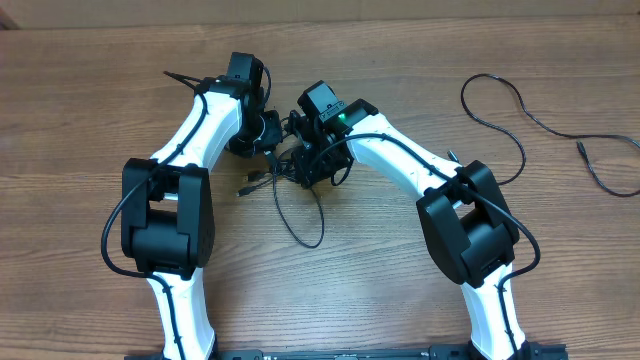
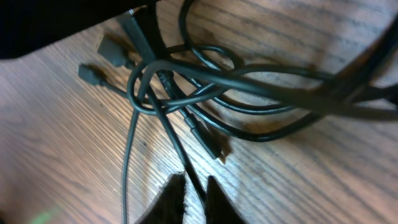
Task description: Untangle cables
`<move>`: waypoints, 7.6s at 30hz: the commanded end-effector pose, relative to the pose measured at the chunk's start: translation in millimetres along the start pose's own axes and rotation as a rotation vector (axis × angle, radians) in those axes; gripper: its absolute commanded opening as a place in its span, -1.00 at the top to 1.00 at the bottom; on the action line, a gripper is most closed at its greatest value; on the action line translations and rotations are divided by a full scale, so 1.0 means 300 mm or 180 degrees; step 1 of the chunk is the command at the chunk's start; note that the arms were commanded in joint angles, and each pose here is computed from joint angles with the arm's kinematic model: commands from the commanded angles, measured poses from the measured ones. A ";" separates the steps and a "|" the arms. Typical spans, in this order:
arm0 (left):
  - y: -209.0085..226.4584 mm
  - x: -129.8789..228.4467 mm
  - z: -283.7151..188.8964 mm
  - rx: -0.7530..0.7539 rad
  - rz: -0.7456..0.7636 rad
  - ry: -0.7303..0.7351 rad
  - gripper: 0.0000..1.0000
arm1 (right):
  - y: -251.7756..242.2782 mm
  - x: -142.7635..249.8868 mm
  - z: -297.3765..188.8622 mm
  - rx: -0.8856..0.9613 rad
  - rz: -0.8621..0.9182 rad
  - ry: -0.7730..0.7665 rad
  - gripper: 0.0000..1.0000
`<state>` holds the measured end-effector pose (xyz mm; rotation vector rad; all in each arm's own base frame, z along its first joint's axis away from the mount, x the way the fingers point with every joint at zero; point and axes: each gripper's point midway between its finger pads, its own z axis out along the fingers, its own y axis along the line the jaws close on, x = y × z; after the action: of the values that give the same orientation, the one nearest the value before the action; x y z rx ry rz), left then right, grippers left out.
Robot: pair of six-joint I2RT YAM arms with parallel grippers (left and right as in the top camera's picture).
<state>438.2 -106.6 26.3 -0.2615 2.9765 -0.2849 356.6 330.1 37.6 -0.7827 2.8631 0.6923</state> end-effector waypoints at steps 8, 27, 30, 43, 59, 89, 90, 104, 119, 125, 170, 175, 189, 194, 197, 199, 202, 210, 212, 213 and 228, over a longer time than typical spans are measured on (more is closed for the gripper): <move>0.008 0.004 -0.014 -0.0074 -0.0032 -0.0047 0.78 | -0.041 -0.017 -0.032 0.0212 0.0026 -0.0102 0.55; 0.007 0.003 -0.014 -0.0071 -0.0032 -0.0053 0.76 | -0.024 0.019 0.010 0.0114 0.0149 -0.0032 0.29; 0.006 0.003 -0.014 -0.0068 -0.0032 -0.0052 0.76 | -0.022 0.024 0.022 0.0111 0.0129 -0.0035 0.42; 0.035 -0.006 -0.016 -0.0219 -0.0039 -0.0102 0.77 | -0.196 0.000 -0.045 0.0229 0.0745 -0.0151 0.92; 0.082 -0.018 -0.022 -0.0243 -0.0142 -0.0099 0.86 | -0.424 0.036 -0.144 0.0327 0.1460 -0.0175 0.93; 0.081 -0.022 -0.023 -0.0204 -0.0179 -0.0100 0.79 | -0.256 -0.005 -0.289 -0.0243 0.1650 0.0033 0.05; 0.081 -0.022 -0.023 -0.0204 -0.0178 -0.0100 0.80 | -0.242 -0.013 -0.294 -0.0299 0.1633 0.0021 0.05; 0.020 -0.010 -0.022 0.0127 -0.0095 -0.0013 0.88 | -0.093 -0.122 -0.243 -0.0719 0.1934 -0.0173 0.16; 0.006 -0.007 -0.023 0.0203 -0.0031 0.0004 0.89 | -0.006 -0.135 -0.057 -0.0420 0.2227 -0.0147 0.17; 0.005 -0.008 -0.023 0.0204 -0.0033 0.0001 0.89 | -0.024 -0.131 0.015 -0.0138 0.2605 -0.0225 0.16; 0.078 -0.022 -0.023 -0.0191 -0.0090 -0.0098 0.89 | -0.048 -0.154 -0.815 -0.1592 0.1018 -0.1144 0.93; 0.112 -0.029 -0.026 -0.0375 -0.0136 -0.0148 0.88 | -0.120 -0.105 -0.835 -0.1521 0.1154 -0.1099 0.92; 0.106 -0.030 -0.025 -0.0354 -0.0186 -0.0158 0.89 | -0.215 -0.012 -0.781 -0.0996 0.1557 -0.0801 0.73; 0.062 -0.018 -0.021 -0.0121 -0.0174 -0.0080 0.90 | -0.143 -0.022 -0.733 -0.0991 0.1389 -0.0695 0.15; 0.047 -0.013 -0.021 -0.0043 -0.0166 -0.0052 0.89 | -0.113 -0.036 -0.720 -0.0997 0.1284 -0.0706 -0.55; 0.029 -0.007 -0.020 0.0030 -0.0154 -0.0023 0.91 | -0.100 -0.044 -0.716 -0.1011 0.1236 -0.0718 -0.55; -0.010 0.007 -0.019 0.0180 -0.0125 0.0036 0.92 | -0.084 -0.064 -0.713 -0.1019 0.1139 -0.0779 -0.17; -0.036 0.014 -0.016 0.0191 -0.0063 0.0029 0.90 | 0.000 -0.048 -0.595 -0.0519 0.0851 -0.0597 -0.15; -0.036 0.014 -0.016 0.0191 -0.0063 0.0029 0.91 | 0.035 -0.050 -0.566 -0.0496 0.0745 -0.0581 -0.20; -0.036 0.014 -0.016 0.0191 -0.0063 0.0029 0.90 | 0.055 -0.051 -0.544 -0.0496 0.0682 -0.0575 -0.20; -0.037 0.013 -0.016 0.0194 -0.0062 0.0027 0.90 | 0.191 -0.042 -0.265 -0.0587 0.0160 -0.0545 -0.21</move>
<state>436.9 -113.1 26.2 -0.2839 2.9793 -0.3508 345.8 333.9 145.5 -0.6024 2.7080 0.9966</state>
